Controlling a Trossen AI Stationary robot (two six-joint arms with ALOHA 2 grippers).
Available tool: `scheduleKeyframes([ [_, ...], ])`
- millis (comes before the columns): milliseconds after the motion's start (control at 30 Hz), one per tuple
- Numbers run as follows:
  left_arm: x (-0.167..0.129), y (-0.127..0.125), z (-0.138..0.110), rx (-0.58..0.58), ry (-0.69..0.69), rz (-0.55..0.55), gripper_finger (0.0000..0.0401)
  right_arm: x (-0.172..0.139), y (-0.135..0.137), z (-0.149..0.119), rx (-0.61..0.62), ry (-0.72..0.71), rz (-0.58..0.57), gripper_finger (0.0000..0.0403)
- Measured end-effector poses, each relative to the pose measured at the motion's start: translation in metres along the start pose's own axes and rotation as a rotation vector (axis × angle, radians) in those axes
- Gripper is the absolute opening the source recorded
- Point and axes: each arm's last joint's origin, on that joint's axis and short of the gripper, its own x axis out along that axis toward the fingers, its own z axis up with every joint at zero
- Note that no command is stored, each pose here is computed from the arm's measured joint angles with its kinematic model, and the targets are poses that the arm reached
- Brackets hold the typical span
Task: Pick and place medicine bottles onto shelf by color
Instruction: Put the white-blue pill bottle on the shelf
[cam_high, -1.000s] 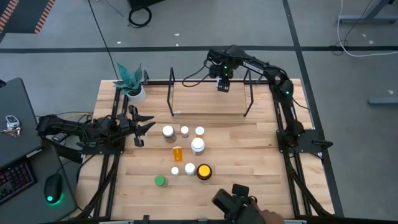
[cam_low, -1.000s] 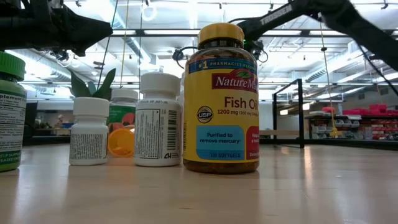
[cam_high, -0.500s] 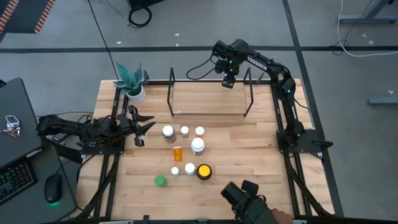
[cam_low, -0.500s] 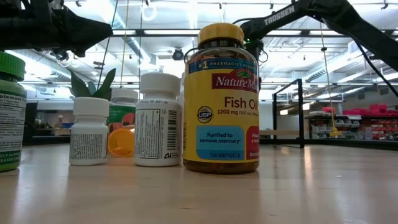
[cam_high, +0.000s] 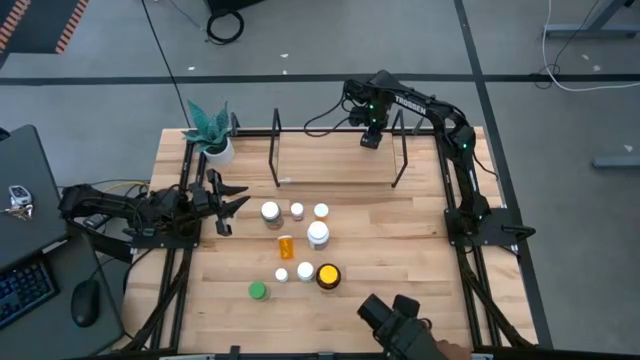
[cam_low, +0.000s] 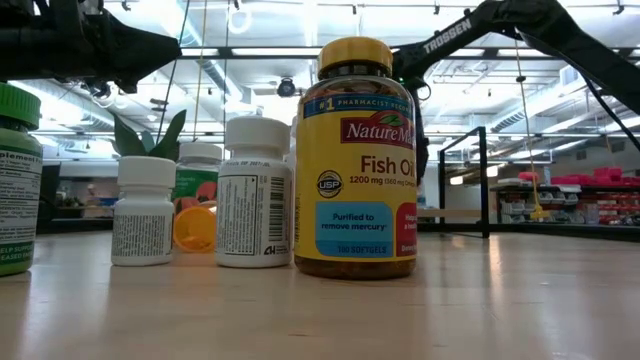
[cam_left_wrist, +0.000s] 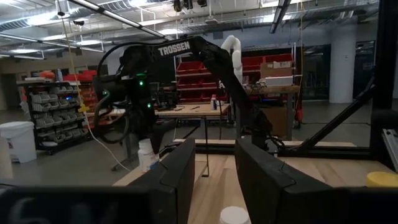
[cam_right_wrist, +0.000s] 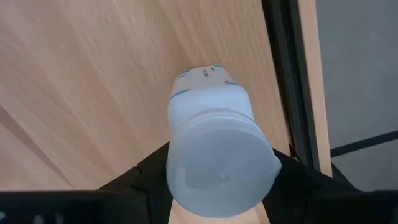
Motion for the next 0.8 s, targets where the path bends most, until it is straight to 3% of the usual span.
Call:
scheduleKeyframes([
  [367, 0.0000, 0.0000, -0.0001, 0.000, 0.000, 0.000, 0.0118, 0.0001, -0.0033, -0.0014, 0.015, 0.026, -0.063, 0.0209],
  [800, 0.0000, 0.0000, -0.0001, 0.000, 0.000, 0.000, 0.0117, -0.0003, -0.0058, -0.0041, 0.016, 0.059, -0.106, 0.0270],
])
